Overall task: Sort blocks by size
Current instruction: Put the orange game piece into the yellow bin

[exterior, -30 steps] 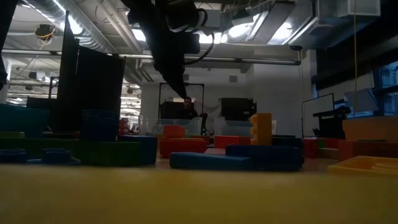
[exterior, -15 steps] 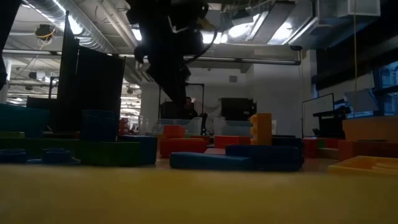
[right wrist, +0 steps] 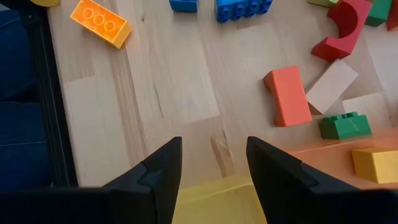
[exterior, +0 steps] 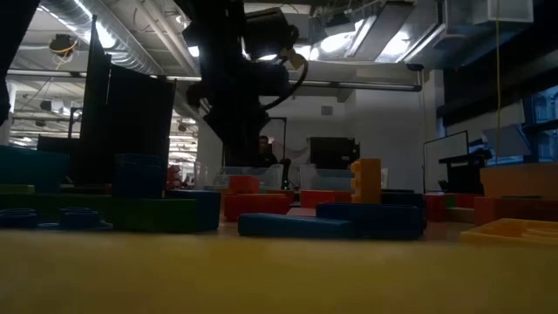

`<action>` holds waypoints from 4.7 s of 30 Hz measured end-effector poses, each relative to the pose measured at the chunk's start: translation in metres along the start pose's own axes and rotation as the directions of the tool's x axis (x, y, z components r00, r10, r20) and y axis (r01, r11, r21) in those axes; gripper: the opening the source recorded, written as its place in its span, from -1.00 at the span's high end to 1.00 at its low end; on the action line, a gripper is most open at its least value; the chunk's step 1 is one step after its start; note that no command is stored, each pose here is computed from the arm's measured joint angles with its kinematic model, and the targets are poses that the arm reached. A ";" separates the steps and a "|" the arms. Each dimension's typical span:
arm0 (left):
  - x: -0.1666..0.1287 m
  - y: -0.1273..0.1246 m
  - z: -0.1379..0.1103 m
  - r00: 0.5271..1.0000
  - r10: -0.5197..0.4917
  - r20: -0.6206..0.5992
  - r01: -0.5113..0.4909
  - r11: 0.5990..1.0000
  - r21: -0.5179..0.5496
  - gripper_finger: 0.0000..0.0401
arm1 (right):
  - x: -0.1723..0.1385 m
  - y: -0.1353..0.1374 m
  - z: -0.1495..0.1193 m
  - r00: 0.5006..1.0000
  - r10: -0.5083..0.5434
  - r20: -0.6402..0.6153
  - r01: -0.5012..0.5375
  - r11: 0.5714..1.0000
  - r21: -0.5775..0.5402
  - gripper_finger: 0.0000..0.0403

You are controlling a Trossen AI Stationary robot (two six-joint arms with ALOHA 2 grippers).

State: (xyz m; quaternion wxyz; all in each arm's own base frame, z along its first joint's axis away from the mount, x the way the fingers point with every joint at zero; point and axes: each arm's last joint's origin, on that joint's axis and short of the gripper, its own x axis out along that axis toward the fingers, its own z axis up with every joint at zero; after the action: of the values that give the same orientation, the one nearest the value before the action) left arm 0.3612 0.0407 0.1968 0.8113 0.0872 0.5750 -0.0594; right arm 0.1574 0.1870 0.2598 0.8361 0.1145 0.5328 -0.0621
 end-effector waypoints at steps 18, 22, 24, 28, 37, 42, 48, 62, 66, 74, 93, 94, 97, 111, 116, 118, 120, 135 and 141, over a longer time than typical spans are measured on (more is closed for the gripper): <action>0.025 0.003 -0.002 0.999 -0.015 -0.051 0.016 1.000 0.025 0.11 | 0.000 -0.001 0.001 1.000 -0.015 0.024 0.015 1.000 -0.002 0.10; 0.025 0.003 -0.002 0.999 -0.013 -0.045 0.014 1.000 0.026 0.35 | 0.000 -0.001 0.001 0.999 -0.021 0.038 0.022 0.999 -0.024 0.10; 0.025 0.003 -0.001 0.999 -0.012 -0.042 0.013 1.000 0.018 0.42 | 0.000 -0.001 0.002 0.998 -0.031 0.057 0.033 0.999 -0.028 0.10; 0.024 0.004 0.001 1.000 -0.002 -0.015 0.002 1.000 -0.015 0.42 | 0.000 -0.002 0.003 0.993 -0.053 0.102 0.056 0.998 -0.029 0.10; 0.011 0.011 0.024 0.989 0.050 0.141 -0.046 0.998 -0.034 0.38 | -0.001 -0.006 0.011 0.946 -0.150 0.289 0.132 0.988 0.081 0.10; -0.005 0.019 0.048 0.942 0.109 0.319 -0.100 0.994 -0.044 0.36 | 0.003 -0.015 0.025 0.901 -0.237 0.365 0.146 0.955 0.260 0.10; -0.020 0.023 0.072 0.830 0.198 0.522 -0.173 0.980 -0.097 0.36 | 0.007 -0.036 0.047 0.863 -0.346 0.368 0.201 0.903 0.379 0.10; -0.033 0.029 0.086 0.682 0.405 0.609 -0.336 0.913 -0.230 0.35 | -0.064 -0.120 0.022 0.838 -0.375 0.398 0.145 0.854 0.500 0.10; -0.038 0.029 0.091 0.618 0.460 0.637 -0.372 0.885 -0.279 0.35 | -0.048 -0.133 0.010 0.767 -0.383 0.515 0.003 0.804 0.594 0.10; -0.040 0.021 0.095 0.601 0.452 0.659 -0.354 0.890 -0.288 0.35 | -0.017 -0.135 0.021 0.665 -0.382 0.642 -0.149 0.774 0.615 0.10; -0.036 -0.028 0.105 0.631 0.365 0.685 -0.362 0.919 -0.155 0.34 | 0.020 -0.129 0.081 0.719 -0.144 0.679 -0.377 0.741 0.556 0.10; -0.036 -0.029 0.105 0.637 0.362 0.681 -0.361 0.920 -0.151 0.34 | 0.021 -0.129 0.082 0.720 -0.143 0.679 -0.376 0.741 0.556 0.10; -0.036 -0.031 0.105 0.637 0.359 0.683 -0.363 0.920 -0.146 0.34 | 0.024 -0.127 0.084 0.718 -0.141 0.682 -0.369 0.753 0.544 0.10; -0.034 -0.034 0.105 0.650 0.354 0.672 -0.394 0.914 -0.100 0.24 | 0.029 -0.126 0.086 0.725 -0.149 0.673 -0.342 0.769 0.540 0.42; -0.033 -0.036 0.104 0.666 0.340 0.664 -0.381 0.920 -0.090 0.12 | 0.031 -0.126 0.085 0.739 -0.133 0.661 -0.324 0.790 0.521 0.49; -0.032 -0.037 0.103 0.678 0.337 0.654 -0.379 0.922 -0.083 0.06 | 0.031 -0.126 0.084 0.745 -0.128 0.655 -0.318 0.794 0.518 0.49; -0.031 -0.037 0.102 0.689 0.335 0.643 -0.372 0.924 -0.083 0.01 | 0.032 -0.126 0.083 0.756 -0.124 0.642 -0.309 0.798 0.518 0.49; -0.013 -0.032 0.075 0.872 0.309 0.379 -0.319 0.947 -0.037 -0.05 | 0.033 -0.121 0.060 0.892 0.315 0.324 -0.448 0.712 0.541 0.48; -0.009 -0.027 0.064 0.913 0.301 0.275 -0.285 0.954 -0.098 -0.05 | 0.035 -0.111 0.038 0.866 0.499 0.020 -0.431 0.727 0.534 0.48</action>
State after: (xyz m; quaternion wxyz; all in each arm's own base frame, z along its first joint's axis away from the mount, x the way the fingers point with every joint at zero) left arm 0.4117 0.0012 0.2241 0.8879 0.1401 0.4330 0.0668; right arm 0.1801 0.0707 0.2293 0.7263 0.4704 0.5009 0.0147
